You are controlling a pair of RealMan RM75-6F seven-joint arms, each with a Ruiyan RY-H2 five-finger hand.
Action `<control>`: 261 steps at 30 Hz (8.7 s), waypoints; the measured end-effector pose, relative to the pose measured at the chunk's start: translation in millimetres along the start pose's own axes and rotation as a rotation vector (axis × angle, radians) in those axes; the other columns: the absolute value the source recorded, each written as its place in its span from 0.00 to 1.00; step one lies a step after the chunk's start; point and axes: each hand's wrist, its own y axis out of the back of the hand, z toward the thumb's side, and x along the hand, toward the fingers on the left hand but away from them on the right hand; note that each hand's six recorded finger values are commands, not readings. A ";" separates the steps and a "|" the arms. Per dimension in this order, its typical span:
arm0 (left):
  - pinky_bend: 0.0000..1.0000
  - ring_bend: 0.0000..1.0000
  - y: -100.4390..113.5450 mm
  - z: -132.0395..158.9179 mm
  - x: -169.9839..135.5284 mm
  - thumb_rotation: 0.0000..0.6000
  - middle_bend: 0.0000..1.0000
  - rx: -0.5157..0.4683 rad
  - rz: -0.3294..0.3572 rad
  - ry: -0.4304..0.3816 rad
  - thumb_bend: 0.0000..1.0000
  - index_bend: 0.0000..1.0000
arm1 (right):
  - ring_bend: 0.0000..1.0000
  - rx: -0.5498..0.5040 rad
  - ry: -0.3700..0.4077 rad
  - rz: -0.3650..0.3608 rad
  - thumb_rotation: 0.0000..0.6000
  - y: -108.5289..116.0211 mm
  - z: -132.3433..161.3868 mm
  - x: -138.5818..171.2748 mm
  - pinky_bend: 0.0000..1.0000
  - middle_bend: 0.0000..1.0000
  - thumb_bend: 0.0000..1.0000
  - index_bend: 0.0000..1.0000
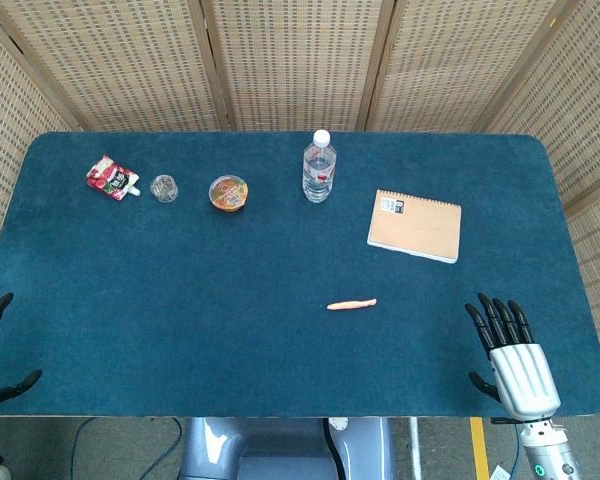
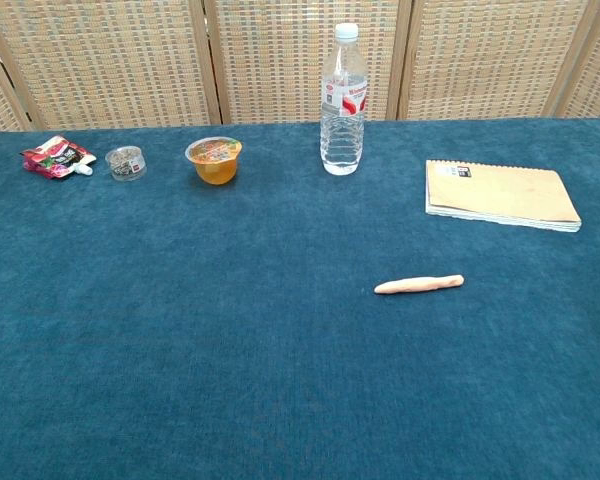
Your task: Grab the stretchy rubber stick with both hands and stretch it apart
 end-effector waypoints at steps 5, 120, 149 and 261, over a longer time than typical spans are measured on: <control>0.00 0.00 -0.7 -1.4 0.6 1.00 0.00 0.000 -0.004 0.006 0.00 0.00 | 0.00 -0.003 0.000 0.001 1.00 -0.9 0.4 -0.1 0.00 0.00 0.00 0.00; 0.00 0.00 -29.9 5.9 45.4 1.00 0.00 0.083 0.012 0.019 0.00 0.00 | 0.00 -0.363 0.170 0.440 1.00 -113.7 135.7 -199.2 0.00 0.15 0.57 0.63; 0.00 0.00 12.5 134.5 160.6 1.00 0.00 0.136 0.140 -0.558 0.00 0.25 | 0.00 -0.888 0.133 0.599 1.00 -13.4 262.9 -253.6 0.00 0.16 0.60 0.64; 0.00 0.00 -81.8 294.1 163.9 1.00 0.00 0.051 0.060 -0.751 0.73 0.68 | 0.00 -0.949 0.119 0.661 1.00 -31.4 260.6 -230.9 0.00 0.18 0.63 0.66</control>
